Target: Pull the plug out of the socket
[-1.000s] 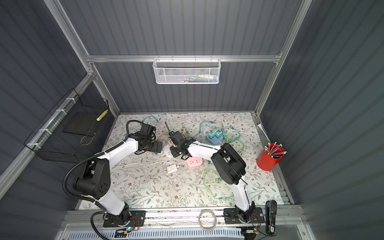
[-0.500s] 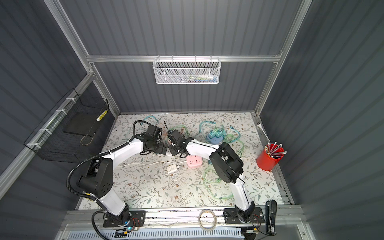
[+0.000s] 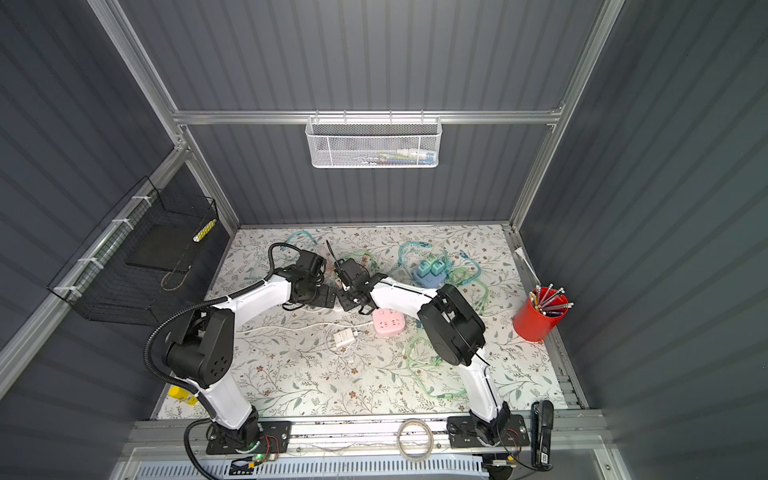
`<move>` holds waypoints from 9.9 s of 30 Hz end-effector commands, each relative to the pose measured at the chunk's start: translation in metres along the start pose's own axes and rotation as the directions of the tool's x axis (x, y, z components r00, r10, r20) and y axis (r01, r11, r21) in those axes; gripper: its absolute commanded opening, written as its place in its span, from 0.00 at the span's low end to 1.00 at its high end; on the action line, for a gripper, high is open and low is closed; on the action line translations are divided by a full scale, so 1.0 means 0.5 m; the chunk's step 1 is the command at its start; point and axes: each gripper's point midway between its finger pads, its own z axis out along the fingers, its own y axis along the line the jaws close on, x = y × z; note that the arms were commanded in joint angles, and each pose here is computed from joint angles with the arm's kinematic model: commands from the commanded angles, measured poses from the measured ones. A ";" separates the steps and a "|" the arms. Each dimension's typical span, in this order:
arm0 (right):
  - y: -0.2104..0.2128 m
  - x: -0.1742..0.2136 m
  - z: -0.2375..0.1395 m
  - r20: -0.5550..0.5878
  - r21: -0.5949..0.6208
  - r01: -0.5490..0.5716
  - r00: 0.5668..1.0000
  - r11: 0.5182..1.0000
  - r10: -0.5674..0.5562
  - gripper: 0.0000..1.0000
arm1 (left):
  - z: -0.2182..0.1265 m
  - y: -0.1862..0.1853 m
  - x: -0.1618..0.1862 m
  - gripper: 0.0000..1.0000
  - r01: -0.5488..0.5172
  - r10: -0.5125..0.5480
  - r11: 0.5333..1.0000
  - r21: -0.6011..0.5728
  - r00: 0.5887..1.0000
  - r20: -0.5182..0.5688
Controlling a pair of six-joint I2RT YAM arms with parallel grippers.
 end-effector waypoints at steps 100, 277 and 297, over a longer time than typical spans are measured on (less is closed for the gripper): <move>0.038 -0.042 -0.048 0.069 -0.021 0.023 0.997 1.000 -0.021 0.00 | 0.103 0.047 0.113 1.00 0.030 -0.062 0.988 -0.149 0.974 -0.220; -0.017 0.040 0.007 -0.343 -0.325 -0.400 0.894 0.857 0.288 0.32 | -0.033 -0.091 -0.048 0.93 -0.560 0.479 0.796 0.229 0.815 0.326; -0.015 0.058 0.037 -0.385 -0.315 -0.449 0.866 0.836 0.320 0.37 | 0.008 -0.088 -0.042 0.73 -0.586 0.508 0.760 0.281 0.805 0.305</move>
